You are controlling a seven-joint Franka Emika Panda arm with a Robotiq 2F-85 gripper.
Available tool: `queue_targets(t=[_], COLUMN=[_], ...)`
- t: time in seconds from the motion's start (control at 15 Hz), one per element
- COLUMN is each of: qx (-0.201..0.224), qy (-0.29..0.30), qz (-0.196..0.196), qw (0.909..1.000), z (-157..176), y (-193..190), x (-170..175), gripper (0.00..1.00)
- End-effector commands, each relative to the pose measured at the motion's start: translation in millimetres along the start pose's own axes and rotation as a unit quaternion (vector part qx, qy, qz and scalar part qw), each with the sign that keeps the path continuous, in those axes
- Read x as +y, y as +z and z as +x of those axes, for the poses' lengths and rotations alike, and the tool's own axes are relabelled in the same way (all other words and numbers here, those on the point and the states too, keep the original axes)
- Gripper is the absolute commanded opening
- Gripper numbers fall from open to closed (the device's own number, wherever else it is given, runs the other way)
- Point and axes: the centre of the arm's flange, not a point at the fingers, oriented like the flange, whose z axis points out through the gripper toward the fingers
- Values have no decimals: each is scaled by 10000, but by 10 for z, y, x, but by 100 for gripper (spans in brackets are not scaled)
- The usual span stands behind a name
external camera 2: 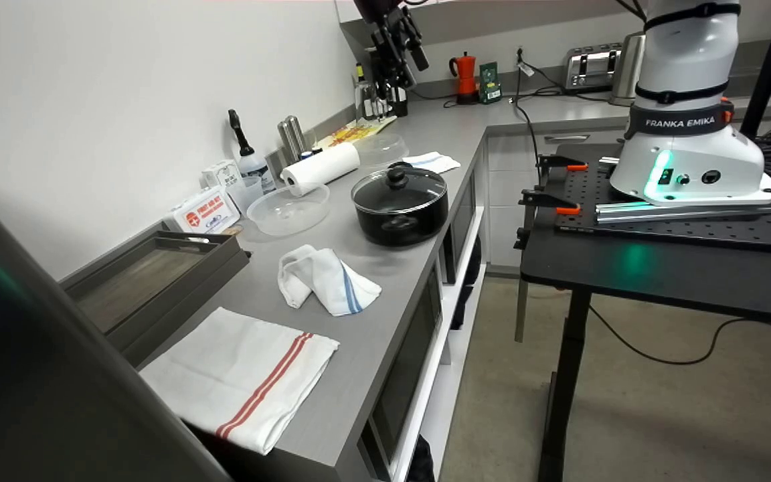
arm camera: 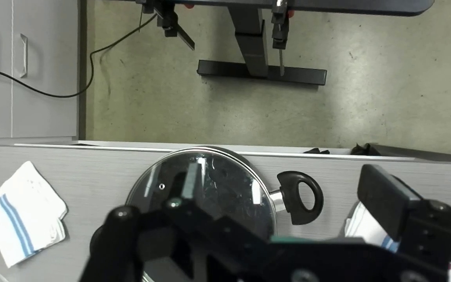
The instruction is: Move the pot to the right
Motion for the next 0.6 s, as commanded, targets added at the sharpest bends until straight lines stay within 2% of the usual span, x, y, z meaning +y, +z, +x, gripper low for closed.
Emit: queue_targets(t=[0.0, 0.53], qx=[169, 645], qy=[-533, -1302], qz=[183, 299], qw=[9983, 9889], z=[-86, 118], y=[137, 509], x=[28, -39], gripper=[100, 100])
